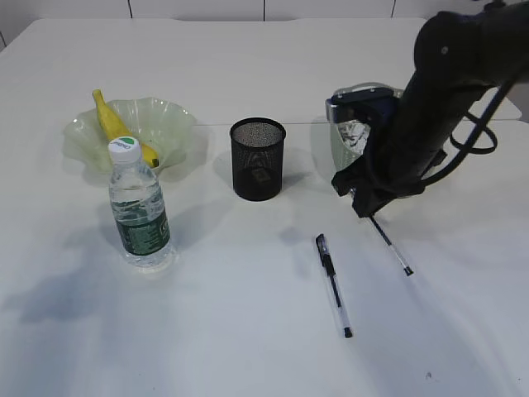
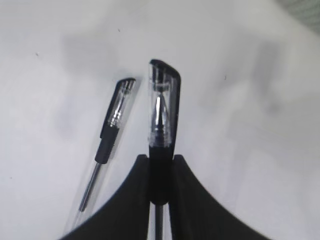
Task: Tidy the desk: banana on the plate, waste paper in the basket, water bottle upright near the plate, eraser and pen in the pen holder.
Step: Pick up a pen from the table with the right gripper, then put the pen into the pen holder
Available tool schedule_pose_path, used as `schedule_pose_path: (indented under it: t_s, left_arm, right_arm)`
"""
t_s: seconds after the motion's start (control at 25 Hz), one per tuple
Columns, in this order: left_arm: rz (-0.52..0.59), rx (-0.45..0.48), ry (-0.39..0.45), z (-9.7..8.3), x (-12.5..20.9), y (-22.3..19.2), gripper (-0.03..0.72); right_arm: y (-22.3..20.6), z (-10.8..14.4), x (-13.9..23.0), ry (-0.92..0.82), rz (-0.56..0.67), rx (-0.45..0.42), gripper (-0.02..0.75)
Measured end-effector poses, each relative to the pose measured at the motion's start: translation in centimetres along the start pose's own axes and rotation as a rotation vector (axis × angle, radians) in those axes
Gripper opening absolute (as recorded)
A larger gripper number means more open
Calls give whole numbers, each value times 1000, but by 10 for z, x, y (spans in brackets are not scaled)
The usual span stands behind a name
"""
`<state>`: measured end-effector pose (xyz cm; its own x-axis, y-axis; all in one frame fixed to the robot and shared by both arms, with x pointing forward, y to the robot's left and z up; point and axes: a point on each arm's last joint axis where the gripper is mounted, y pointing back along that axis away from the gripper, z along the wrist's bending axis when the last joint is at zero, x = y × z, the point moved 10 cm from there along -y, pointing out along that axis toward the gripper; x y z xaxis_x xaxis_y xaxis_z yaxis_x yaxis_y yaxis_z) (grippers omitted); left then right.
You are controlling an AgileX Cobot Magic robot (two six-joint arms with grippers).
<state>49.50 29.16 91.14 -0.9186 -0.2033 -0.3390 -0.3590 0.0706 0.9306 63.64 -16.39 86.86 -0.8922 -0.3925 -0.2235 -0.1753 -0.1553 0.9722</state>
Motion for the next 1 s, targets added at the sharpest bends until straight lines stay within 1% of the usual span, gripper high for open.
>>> schedule_pose_path:
  t_s: [0.12,0.2,0.36,0.48,0.64,0.8,0.88,1.0]
  left_arm:
    - [0,0,0,0,0,0,393]
    - [0,0,0,0,0,0,393]
    - [0,0,0,0,0,0,393]
    - [0,0,0,0,0,0,393]
    - [0,0,0,0,0,0,393]
    - [0,0,0,0,0,0,393]
    - [0,0,0,0,0,0,393]
    - [0,0,0,0,0,0,393]
  right_arm:
    - [25,2,-1,9,-108,17,53]
    - [34,5,6,12,-154,16,53]
    - [56,17,13,4,-303,-16,53]
    - [73,23,0,-9,-444,-41,53]
    - [87,26,-21,-28,-582,-59,53]
    - [103,21,-42,-27,-721,-36,52]
    - [109,18,-48,-24,-767,-17,52]
    - [110,18,-51,-2,-784,-12,52]
